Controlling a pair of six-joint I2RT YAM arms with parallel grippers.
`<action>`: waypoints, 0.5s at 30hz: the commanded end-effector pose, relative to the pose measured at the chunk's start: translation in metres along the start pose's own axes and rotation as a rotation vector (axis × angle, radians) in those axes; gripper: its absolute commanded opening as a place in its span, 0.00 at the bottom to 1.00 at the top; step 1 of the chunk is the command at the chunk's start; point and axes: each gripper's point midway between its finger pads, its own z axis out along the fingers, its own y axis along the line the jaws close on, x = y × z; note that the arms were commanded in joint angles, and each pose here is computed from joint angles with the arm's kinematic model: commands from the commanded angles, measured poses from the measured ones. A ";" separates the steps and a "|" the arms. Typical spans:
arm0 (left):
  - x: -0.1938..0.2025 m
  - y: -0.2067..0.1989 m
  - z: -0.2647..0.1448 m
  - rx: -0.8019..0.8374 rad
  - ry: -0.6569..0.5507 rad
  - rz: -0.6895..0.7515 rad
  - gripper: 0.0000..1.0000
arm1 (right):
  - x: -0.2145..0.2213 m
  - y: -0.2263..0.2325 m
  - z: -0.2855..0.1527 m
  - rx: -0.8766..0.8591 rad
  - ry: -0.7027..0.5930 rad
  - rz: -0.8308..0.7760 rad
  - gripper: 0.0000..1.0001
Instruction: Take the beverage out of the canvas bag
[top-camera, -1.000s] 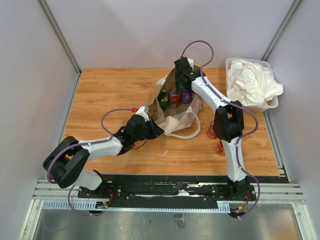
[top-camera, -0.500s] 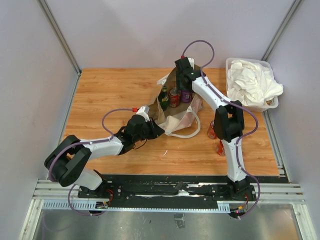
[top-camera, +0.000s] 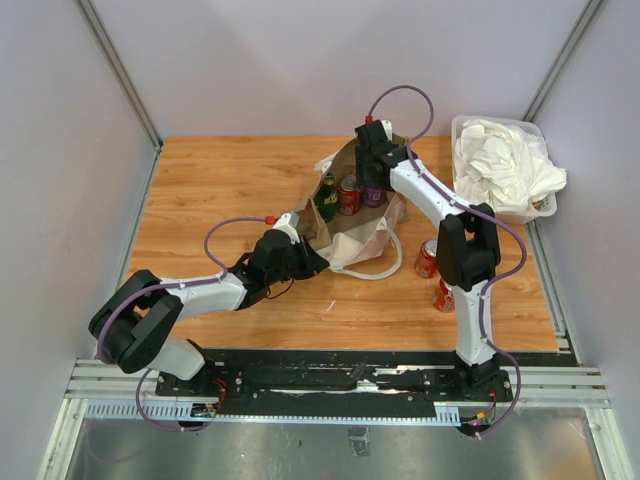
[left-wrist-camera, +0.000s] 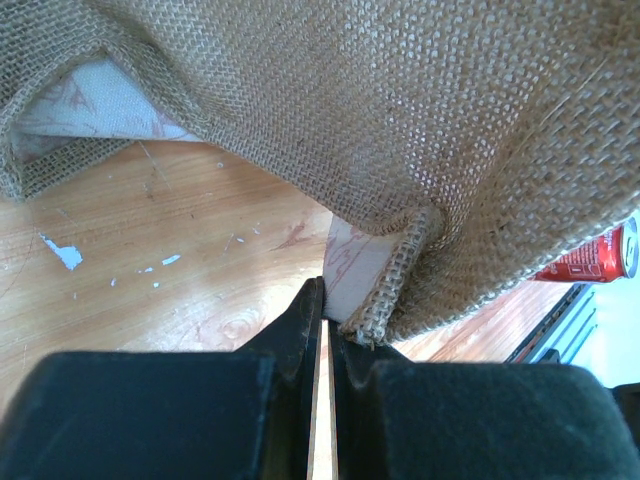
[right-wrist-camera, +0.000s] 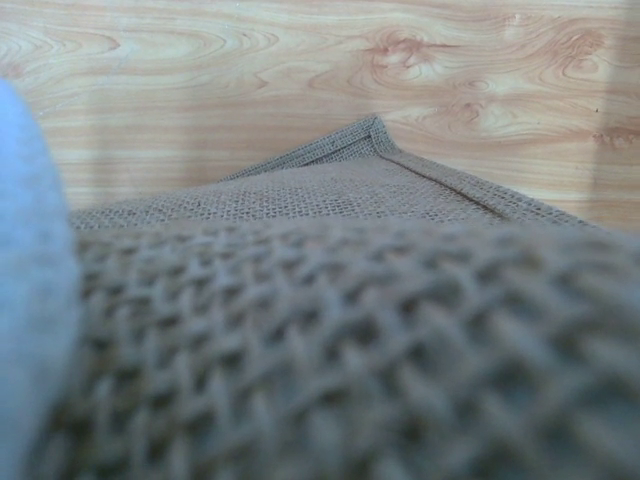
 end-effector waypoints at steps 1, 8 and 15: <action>0.026 0.020 -0.003 -0.073 0.103 0.029 0.07 | 0.038 -0.029 -0.010 0.067 0.141 -0.114 0.01; 0.024 0.017 -0.004 -0.068 0.097 0.030 0.07 | 0.018 -0.026 -0.035 0.062 0.080 -0.152 0.01; 0.023 0.017 -0.004 -0.068 0.097 0.030 0.08 | 0.001 -0.022 -0.050 0.039 0.043 -0.166 0.01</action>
